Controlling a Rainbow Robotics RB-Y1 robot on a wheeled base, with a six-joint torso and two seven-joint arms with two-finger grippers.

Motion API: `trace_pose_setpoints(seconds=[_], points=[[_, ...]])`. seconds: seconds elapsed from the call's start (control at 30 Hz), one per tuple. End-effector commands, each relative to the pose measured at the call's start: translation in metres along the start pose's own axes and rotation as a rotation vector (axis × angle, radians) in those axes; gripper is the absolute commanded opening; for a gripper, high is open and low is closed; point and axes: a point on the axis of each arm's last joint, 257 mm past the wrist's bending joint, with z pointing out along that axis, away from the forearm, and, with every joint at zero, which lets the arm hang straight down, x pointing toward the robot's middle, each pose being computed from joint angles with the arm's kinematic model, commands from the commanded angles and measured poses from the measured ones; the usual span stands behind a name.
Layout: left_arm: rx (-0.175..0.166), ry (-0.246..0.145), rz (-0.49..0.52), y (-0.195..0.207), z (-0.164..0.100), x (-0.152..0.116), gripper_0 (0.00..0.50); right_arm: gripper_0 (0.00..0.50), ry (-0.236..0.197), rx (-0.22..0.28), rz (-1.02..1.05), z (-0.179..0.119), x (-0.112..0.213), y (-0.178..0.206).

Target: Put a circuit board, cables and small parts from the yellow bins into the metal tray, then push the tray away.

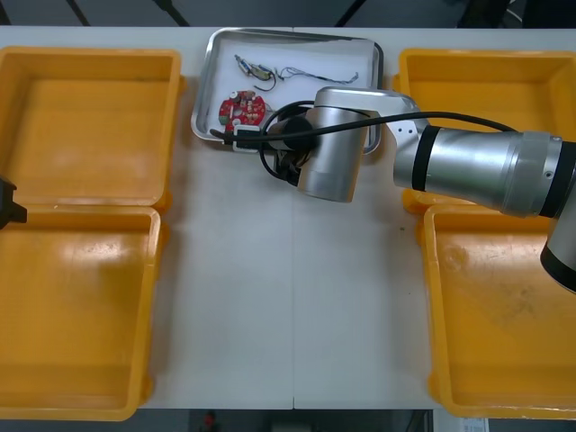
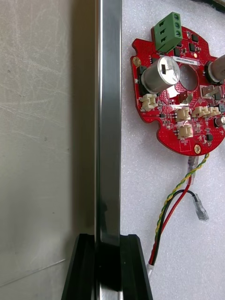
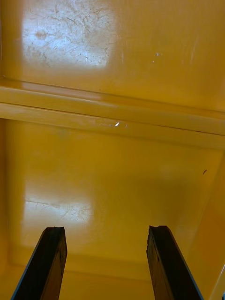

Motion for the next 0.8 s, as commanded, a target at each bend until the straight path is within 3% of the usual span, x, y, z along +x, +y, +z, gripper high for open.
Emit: trace_pose_setpoints(seconds=[0.03,0.2,0.27,0.37,0.4,0.43,0.47,0.8], points=[[-0.024,0.014,0.039,0.006,0.0,0.004,0.5,0.0,-0.027,0.017,-0.052,-0.002,-0.014,-0.007],[-0.024,0.014,0.039,0.006,0.0,0.004,0.5,0.0,-0.031,0.018,-0.055,-0.002,-0.015,-0.007],[-0.024,0.014,0.039,0.006,0.0,0.004,0.5,0.09,-0.03,0.02,-0.055,-0.003,-0.016,-0.008],[-0.024,0.014,0.039,0.006,0.0,0.004,0.5,0.315,-0.029,0.025,-0.057,-0.003,-0.016,-0.011],[-0.024,0.014,0.039,0.006,0.0,0.004,0.5,0.368,-0.031,0.026,-0.057,-0.004,-0.018,-0.012],[-0.024,0.014,0.039,0.006,0.0,0.004,0.5,0.462,-0.028,0.029,-0.055,-0.004,-0.017,-0.014],[-0.024,0.014,0.039,0.006,0.0,0.004,0.5,0.5,-0.025,0.031,-0.056,-0.006,-0.018,-0.016],[-0.024,0.014,0.039,0.006,0.0,0.004,0.5,0.5,0.03,0.033,-0.015,-0.031,-0.024,-0.033]])
